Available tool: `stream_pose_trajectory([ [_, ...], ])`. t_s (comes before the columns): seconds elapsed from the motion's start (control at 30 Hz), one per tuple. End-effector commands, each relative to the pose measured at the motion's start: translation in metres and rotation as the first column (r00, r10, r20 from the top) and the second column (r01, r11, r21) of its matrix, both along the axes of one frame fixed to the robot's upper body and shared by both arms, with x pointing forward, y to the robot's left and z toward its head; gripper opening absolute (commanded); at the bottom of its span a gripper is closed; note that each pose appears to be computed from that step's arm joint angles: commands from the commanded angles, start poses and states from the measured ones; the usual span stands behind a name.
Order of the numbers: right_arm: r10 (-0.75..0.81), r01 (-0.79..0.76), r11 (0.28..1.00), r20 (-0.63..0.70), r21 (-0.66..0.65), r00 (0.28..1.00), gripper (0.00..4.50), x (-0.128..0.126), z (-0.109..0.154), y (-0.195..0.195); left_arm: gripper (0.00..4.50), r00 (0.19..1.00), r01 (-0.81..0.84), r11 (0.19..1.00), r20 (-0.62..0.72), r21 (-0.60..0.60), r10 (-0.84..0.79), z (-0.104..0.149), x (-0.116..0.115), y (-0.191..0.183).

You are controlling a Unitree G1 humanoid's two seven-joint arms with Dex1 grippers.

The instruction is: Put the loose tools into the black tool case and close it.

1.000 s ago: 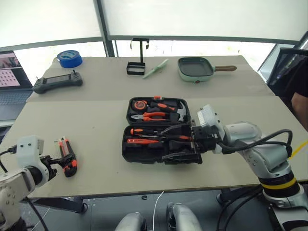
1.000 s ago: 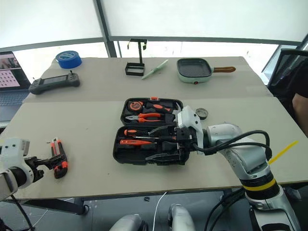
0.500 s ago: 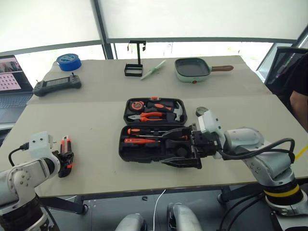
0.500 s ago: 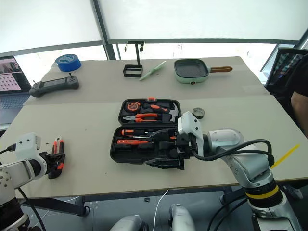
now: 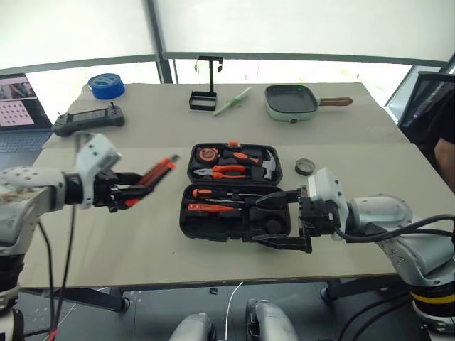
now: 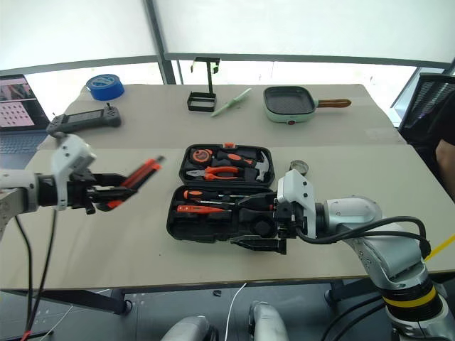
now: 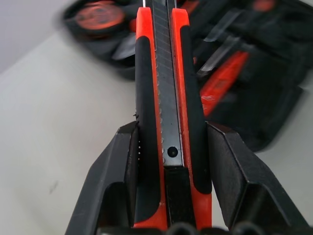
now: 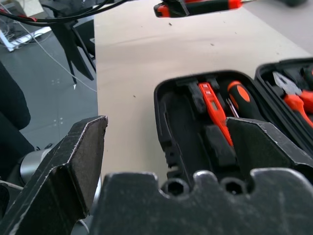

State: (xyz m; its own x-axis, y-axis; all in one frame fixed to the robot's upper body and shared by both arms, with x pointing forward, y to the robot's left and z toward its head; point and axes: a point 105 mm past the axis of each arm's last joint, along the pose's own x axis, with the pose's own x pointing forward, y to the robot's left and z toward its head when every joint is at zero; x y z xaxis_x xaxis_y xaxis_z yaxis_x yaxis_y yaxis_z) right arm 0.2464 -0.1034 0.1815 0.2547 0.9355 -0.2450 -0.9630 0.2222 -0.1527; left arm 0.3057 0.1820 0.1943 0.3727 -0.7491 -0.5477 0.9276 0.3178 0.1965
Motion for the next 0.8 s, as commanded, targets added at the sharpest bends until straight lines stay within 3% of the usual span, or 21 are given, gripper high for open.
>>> stream_pose_trajectory([
  [0.03,-0.032,0.031,0.999,0.061,0.015,0.998,4.5,-0.008,0.012,0.001,1.61,0.962,0.267,0.954,0.022,0.134,-0.273,-0.012,0.009,-0.039],
  [0.3,-0.101,0.1,0.995,0.059,0.016,0.993,4.5,-0.019,0.009,-0.001,1.61,0.874,0.485,0.846,-0.1,0.222,-0.476,-0.035,0.011,-0.082],
  [0.47,-0.147,0.144,0.989,0.093,0.03,0.985,4.5,-0.019,0.01,-0.003,1.61,0.897,0.442,0.867,-0.092,0.231,-0.433,-0.045,0.024,-0.098],
  [0.8,-0.161,0.158,0.986,0.095,0.044,0.982,4.5,-0.014,0.013,-0.002,1.61,0.873,0.483,0.843,-0.207,0.237,-0.442,-0.062,0.004,-0.09],
])
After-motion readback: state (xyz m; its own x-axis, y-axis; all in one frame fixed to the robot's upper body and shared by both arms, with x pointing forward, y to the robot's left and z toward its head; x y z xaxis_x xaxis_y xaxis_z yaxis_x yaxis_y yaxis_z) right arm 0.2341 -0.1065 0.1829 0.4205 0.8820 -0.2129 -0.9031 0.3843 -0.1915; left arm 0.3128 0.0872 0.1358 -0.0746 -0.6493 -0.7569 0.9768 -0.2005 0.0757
